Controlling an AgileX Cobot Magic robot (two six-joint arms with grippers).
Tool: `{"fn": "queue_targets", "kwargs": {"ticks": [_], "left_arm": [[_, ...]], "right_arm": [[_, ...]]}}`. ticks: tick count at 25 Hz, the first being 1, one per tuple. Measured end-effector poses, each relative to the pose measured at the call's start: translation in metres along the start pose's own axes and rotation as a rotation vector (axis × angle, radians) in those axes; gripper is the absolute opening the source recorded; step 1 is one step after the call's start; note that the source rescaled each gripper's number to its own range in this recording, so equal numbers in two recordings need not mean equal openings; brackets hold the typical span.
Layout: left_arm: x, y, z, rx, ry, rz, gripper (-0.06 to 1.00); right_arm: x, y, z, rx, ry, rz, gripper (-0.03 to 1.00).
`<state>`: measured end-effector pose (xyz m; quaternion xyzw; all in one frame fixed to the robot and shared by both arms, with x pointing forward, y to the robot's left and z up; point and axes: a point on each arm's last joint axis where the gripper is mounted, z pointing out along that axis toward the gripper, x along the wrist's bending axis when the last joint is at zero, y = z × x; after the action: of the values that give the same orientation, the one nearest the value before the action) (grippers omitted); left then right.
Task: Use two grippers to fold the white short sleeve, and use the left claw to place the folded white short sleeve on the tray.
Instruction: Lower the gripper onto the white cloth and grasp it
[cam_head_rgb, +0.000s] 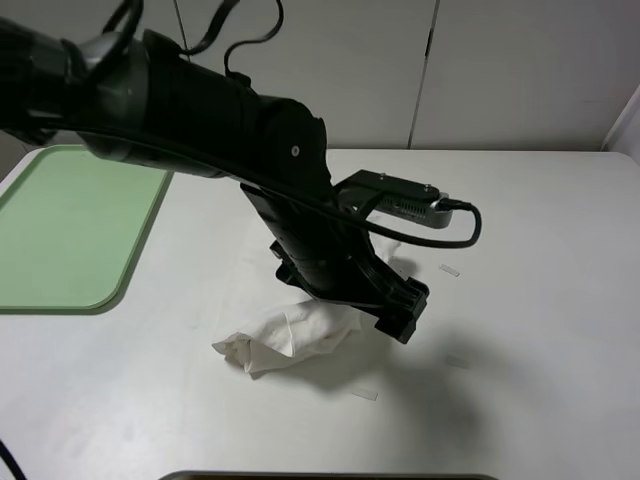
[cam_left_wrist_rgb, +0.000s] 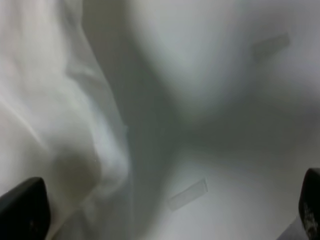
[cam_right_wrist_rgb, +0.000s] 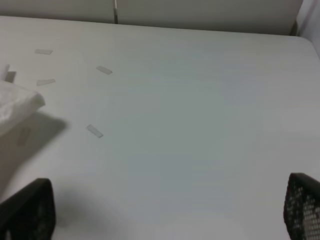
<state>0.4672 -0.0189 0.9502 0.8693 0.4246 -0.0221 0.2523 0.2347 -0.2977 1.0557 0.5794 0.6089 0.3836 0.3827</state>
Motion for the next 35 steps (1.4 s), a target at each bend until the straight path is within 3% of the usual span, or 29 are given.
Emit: {"fn": "queue_targets", "kwargs": {"ticks": [6, 13, 21, 29, 31, 35], "left_arm": [[-0.003, -0.009, 0.019, 0.046, -0.024, -0.047, 1.00], [-0.030, -0.013, 0.020, 0.051, -0.118, -0.073, 1.00], [-0.045, 0.011, 0.003, 0.031, -0.172, -0.034, 0.99], [-0.006, 0.032, -0.012, 0.071, -0.085, -0.065, 0.99], [0.023, 0.036, -0.017, 0.101, -0.042, -0.107, 0.99], [0.062, 0.040, -0.030, 0.116, 0.017, -0.158, 0.99]], "right_arm": [[0.000, 0.000, 0.000, 0.000, 0.001, 0.000, 1.00], [0.000, 0.000, 0.000, 0.000, 0.001, 0.000, 1.00], [0.000, 0.000, 0.000, 0.000, 0.002, 0.001, 1.00], [0.000, 0.000, 0.000, 0.000, 0.002, 0.001, 1.00], [0.000, 0.000, 0.000, 0.000, 0.002, 0.001, 1.00], [0.000, 0.000, 0.000, 0.000, 0.002, 0.001, 1.00]]}}
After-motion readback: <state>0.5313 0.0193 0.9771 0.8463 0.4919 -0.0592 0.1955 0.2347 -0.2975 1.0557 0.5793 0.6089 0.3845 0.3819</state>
